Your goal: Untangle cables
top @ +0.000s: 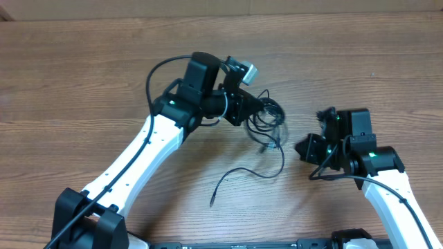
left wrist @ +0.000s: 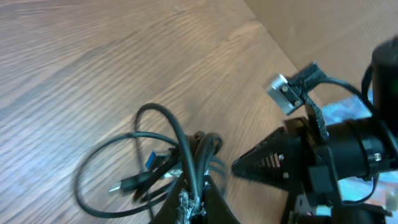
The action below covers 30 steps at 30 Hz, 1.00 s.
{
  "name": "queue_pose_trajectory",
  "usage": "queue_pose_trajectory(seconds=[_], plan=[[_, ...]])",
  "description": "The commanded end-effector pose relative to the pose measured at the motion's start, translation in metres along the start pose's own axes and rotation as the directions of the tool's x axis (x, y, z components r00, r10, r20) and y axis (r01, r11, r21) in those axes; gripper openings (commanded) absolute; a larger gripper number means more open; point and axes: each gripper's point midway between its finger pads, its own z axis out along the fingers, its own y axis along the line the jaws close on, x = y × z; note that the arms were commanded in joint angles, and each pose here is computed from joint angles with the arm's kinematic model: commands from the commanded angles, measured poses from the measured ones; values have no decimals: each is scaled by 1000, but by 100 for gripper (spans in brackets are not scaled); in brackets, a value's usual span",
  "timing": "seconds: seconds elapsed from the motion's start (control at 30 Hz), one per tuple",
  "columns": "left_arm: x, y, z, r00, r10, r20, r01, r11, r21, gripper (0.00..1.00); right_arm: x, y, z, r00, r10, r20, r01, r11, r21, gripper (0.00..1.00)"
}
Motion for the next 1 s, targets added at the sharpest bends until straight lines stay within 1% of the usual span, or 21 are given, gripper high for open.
queue_pose_trajectory(seconds=[0.0,0.03,0.07,0.1,0.17,0.23,0.27,0.33,0.43,0.6,0.63,0.7,0.77,0.9,0.97], plan=[[-14,1,-16,999,-8,41,9,1000,-28,4,-9,-45,-5,985,138,108,-160,959,236,4],[-13,1,-16,999,-12,37,13,1000,-28,4,-10,-44,-5,983,147,111,-169,958,232,6],[-10,2,-16,999,-19,29,20,999,-29,4,-13,-38,-4,983,145,114,-165,966,199,20],[-10,2,-16,999,-21,27,22,999,-29,4,-14,-33,-3,983,143,112,-160,972,170,24],[-9,2,-15,999,-21,26,22,999,-30,4,-17,-17,-1,990,106,96,-114,990,86,25],[-10,2,-16,999,-21,26,22,999,-28,4,-19,14,0,997,-17,75,22,997,-68,27],[-9,1,-15,999,-21,25,22,999,-26,4,-18,32,-3,993,-86,75,97,982,-163,29],[-8,-2,-14,1000,-18,21,18,1000,-14,4,-17,57,-9,980,-177,92,196,935,-295,33],[-7,-9,-12,1000,-12,12,12,1000,14,4,-17,74,-15,961,-247,127,277,882,-381,34],[-2,-31,-9,1000,2,-11,0,994,111,4,-19,76,-16,957,-256,139,290,875,-387,31],[0,-39,-9,1000,6,-21,-3,988,152,4,-19,76,-16,957,-256,139,290,875,-387,30],[1,-46,-10,1000,9,-28,-3,981,192,4,-19,76,-16,957,-256,139,290,875,-387,28],[2,-50,-11,999,9,-33,-2,977,214,4,-19,77,-16,957,-256,139,290,875,-387,23],[2,-50,-11,999,9,-33,-2,977,213,4,-18,77,-16,957,-256,138,290,874,-390,12],[2,-50,-11,999,9,-33,-2,977,212,4,-18,77,-16,957,-255,137,289,875,-389,4]])
